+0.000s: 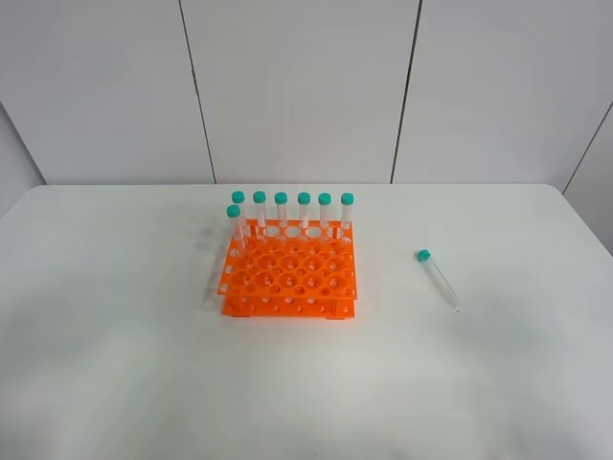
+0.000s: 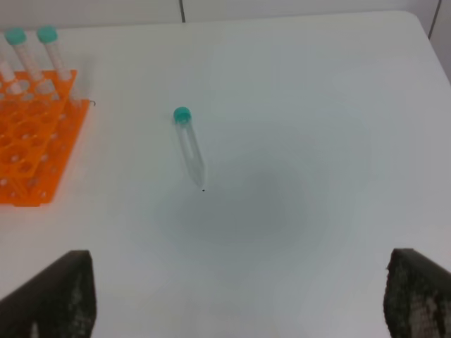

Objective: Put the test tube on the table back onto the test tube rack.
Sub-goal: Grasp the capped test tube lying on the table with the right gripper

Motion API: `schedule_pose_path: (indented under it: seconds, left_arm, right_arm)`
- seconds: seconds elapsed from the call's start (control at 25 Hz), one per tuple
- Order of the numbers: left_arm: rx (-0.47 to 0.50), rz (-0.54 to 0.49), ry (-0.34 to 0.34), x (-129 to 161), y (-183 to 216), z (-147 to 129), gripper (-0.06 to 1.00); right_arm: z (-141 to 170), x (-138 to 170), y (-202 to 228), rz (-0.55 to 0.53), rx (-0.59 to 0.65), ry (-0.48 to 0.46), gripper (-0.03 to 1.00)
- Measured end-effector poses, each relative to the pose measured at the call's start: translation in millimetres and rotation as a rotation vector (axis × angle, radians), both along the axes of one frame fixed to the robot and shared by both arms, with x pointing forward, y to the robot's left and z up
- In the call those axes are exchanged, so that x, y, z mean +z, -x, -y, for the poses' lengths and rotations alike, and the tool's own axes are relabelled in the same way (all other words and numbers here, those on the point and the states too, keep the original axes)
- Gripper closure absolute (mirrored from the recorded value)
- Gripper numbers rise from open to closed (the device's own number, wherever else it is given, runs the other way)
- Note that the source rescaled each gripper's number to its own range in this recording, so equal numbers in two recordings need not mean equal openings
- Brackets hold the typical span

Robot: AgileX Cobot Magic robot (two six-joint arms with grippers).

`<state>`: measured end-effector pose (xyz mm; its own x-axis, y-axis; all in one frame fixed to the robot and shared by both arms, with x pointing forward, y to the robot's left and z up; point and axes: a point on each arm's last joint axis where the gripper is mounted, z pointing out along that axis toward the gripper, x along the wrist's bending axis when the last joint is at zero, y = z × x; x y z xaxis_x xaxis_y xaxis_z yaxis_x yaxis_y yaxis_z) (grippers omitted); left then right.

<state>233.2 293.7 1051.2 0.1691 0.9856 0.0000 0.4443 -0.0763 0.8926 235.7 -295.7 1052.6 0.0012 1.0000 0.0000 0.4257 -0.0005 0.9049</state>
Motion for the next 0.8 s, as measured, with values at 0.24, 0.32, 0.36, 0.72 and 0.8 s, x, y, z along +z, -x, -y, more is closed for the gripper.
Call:
schedule_pose_path:
  seconds: [0.24, 0.32, 0.36, 0.72, 0.8]
  left_arm:
    - [0.0, 0.0, 0.0, 0.0, 0.0, 0.0, -0.06]
    - [0.0, 0.0, 0.0, 0.0, 0.0, 0.0, -0.06]
    - [0.0, 0.0, 0.0, 0.0, 0.0, 0.0, -0.06]
    - [0.0, 0.0, 0.0, 0.0, 0.0, 0.0, -0.06]
    - [0.0, 0.0, 0.0, 0.0, 0.0, 0.0, -0.06]
  right_arm:
    - [0.0, 0.0, 0.0, 0.0, 0.0, 0.0, -0.03]
    - [0.0, 0.0, 0.0, 0.0, 0.0, 0.0, -0.03]
    - [0.0, 0.0, 0.0, 0.0, 0.0, 0.0, -0.03]
    - [-0.2, 12.9, 4.4, 0.037, 0.009, 0.019, -0.03]
    - [-0.3, 24.4, 1.1, 0.03, 0.013, 0.024, -0.03]
